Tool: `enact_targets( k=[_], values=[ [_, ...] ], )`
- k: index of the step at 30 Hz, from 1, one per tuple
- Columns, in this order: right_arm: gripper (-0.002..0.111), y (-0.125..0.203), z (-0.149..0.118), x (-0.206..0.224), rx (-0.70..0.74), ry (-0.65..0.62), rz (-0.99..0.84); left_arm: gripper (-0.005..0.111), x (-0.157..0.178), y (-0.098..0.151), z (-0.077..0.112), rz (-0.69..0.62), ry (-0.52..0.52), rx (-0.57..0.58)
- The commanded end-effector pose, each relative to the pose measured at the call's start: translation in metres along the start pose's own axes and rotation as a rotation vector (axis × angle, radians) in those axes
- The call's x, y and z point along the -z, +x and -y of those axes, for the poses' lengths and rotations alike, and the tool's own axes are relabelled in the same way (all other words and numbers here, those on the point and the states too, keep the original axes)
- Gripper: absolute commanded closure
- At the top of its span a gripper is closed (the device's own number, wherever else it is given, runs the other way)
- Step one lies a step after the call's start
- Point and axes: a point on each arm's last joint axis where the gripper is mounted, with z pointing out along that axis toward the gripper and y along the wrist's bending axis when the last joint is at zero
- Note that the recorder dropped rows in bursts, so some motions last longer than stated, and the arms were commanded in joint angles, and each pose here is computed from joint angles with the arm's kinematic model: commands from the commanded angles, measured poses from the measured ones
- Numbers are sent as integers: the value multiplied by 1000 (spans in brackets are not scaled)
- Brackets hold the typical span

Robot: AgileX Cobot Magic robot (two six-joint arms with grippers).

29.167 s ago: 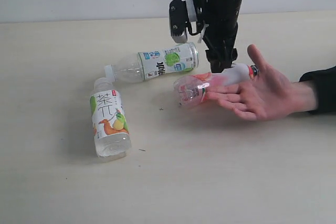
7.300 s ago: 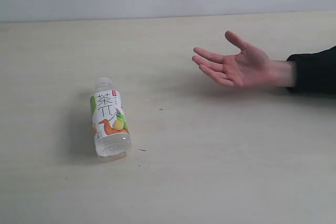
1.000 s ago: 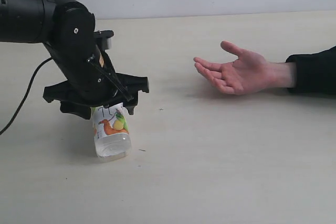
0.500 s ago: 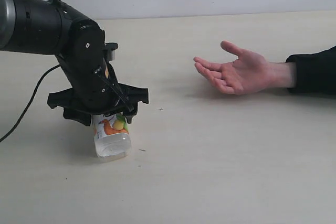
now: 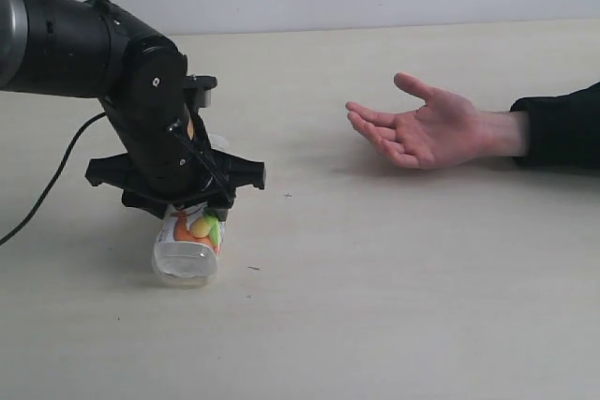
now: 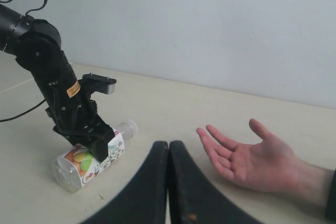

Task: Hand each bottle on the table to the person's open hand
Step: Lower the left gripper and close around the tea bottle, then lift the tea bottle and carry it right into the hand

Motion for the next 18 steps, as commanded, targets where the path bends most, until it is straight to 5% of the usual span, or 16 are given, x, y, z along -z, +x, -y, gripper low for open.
enact_targets(
  k=[1, 8, 18],
  values=[
    [108, 0, 0, 0, -1, -2, 13, 106, 20, -7, 5, 55, 37, -4],
    [108, 0, 0, 0, -1, -2, 13, 107, 51, -12, 34, 115, 154, 2],
    [108, 0, 0, 0, -1, -2, 13, 107, 101, -12, 119, 319, 427, -33]
  ],
)
